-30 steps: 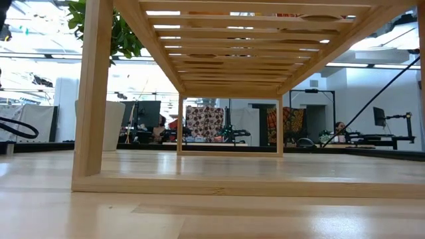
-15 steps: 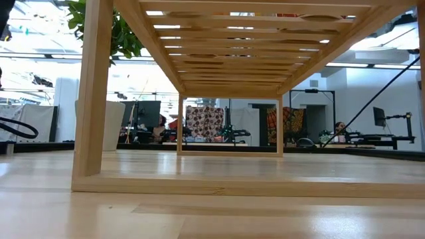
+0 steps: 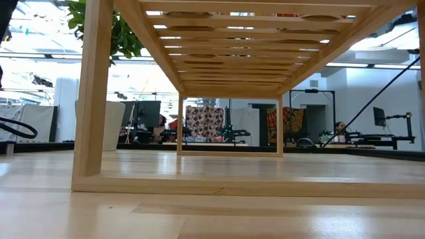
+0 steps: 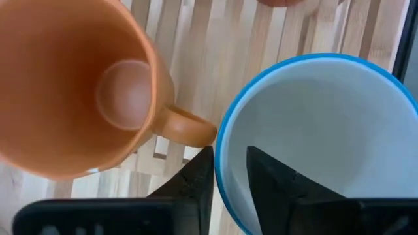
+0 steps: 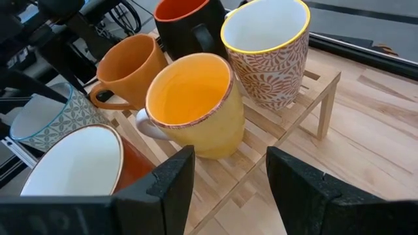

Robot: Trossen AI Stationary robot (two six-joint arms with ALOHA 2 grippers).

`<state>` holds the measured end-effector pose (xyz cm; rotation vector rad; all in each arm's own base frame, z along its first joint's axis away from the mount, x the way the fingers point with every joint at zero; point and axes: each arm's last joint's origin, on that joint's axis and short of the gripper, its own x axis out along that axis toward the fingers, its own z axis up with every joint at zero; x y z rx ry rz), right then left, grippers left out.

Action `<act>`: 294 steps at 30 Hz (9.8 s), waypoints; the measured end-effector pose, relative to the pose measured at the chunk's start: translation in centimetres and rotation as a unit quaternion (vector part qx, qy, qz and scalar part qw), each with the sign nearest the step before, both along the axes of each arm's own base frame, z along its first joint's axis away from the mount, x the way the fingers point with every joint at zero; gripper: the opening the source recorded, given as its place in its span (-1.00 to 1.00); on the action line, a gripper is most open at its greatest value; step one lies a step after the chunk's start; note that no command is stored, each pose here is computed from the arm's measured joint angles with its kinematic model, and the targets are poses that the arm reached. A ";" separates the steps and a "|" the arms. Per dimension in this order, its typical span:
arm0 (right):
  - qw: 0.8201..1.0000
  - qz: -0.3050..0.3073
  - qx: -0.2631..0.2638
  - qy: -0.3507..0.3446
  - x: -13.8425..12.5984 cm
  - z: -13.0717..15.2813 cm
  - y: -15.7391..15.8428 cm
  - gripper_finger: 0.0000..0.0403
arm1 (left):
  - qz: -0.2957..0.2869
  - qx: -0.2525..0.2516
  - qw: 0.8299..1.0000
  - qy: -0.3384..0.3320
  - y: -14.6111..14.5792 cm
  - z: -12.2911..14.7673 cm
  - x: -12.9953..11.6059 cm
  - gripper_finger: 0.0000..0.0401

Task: Place coffee mugs
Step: Put the blue patterned mug on the shelf, then return to Home Position

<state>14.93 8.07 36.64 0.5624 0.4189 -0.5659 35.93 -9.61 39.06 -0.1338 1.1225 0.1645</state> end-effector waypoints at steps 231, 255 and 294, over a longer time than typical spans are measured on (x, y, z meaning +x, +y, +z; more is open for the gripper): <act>0.931 0.188 -0.207 -0.236 -5.2 -19.7 -8.6 -0.72 | 0.062 -0.054 0.823 -0.562 9.5 -22.0 -26.2 -1.00; 0.931 0.188 -0.207 -0.236 -5.2 -19.7 -8.6 -0.72 | 0.062 -0.054 0.823 -0.562 9.5 -22.0 -26.2 -1.00; 0.931 0.188 -0.207 -0.236 -5.2 -19.7 -8.6 -0.72 | 0.062 -0.054 0.823 -0.562 9.5 -22.0 -26.2 -1.00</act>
